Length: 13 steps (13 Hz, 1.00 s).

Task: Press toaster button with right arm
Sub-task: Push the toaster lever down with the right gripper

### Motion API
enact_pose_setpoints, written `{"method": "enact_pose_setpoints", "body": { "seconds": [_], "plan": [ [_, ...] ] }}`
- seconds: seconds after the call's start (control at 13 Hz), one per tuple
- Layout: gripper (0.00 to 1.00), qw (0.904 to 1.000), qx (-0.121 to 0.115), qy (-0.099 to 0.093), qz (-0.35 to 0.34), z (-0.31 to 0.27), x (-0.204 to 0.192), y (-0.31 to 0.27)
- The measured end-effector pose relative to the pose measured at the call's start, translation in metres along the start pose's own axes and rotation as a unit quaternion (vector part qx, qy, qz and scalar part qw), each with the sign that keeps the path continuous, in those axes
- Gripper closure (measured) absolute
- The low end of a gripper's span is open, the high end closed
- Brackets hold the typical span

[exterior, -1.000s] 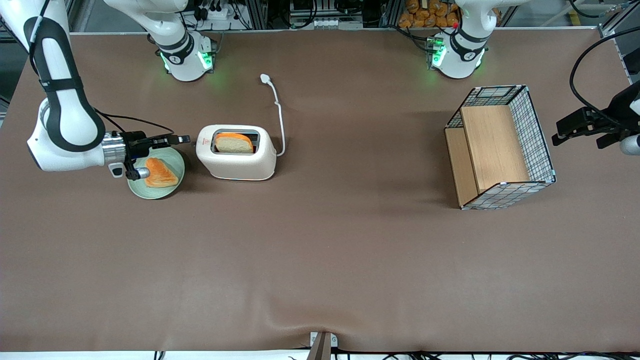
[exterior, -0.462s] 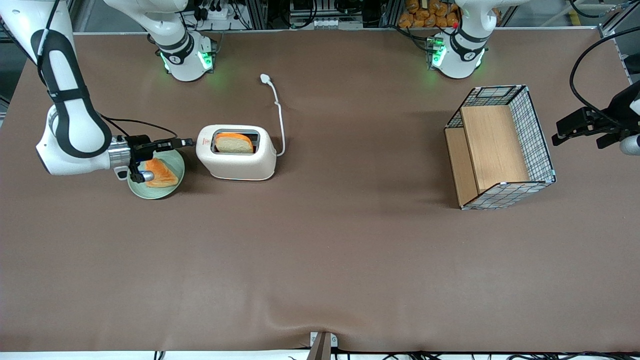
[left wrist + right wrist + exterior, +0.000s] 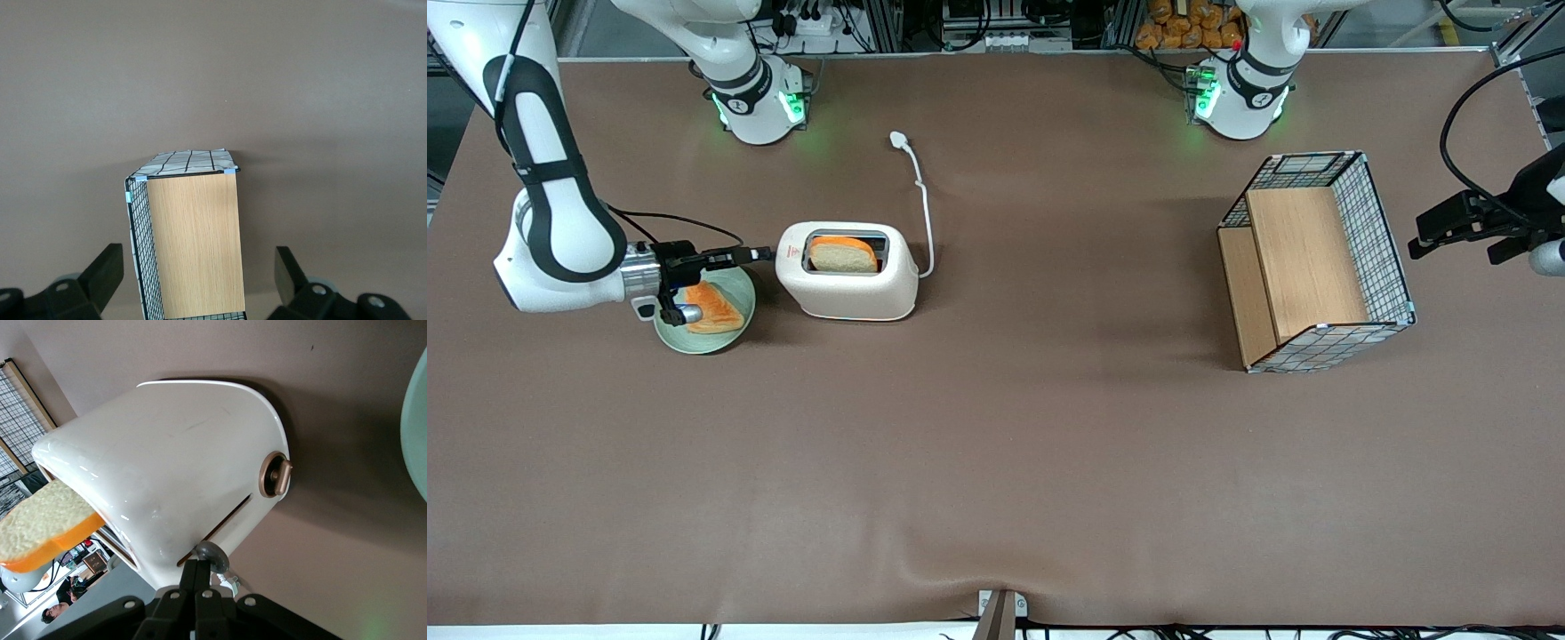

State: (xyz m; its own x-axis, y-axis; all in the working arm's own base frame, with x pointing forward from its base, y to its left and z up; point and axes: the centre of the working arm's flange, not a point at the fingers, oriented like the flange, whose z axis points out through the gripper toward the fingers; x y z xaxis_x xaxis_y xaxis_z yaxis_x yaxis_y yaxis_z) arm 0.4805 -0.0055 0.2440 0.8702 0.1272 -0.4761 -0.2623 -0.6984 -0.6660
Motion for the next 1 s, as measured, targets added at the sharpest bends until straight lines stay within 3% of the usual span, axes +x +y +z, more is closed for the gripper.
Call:
{"method": "enact_pose_setpoints", "body": {
  "seconds": [1.0],
  "plan": [
    [0.99, 0.9999, 0.009, -0.005, -0.004, 0.020, 0.015, 0.027]
  ]
}}
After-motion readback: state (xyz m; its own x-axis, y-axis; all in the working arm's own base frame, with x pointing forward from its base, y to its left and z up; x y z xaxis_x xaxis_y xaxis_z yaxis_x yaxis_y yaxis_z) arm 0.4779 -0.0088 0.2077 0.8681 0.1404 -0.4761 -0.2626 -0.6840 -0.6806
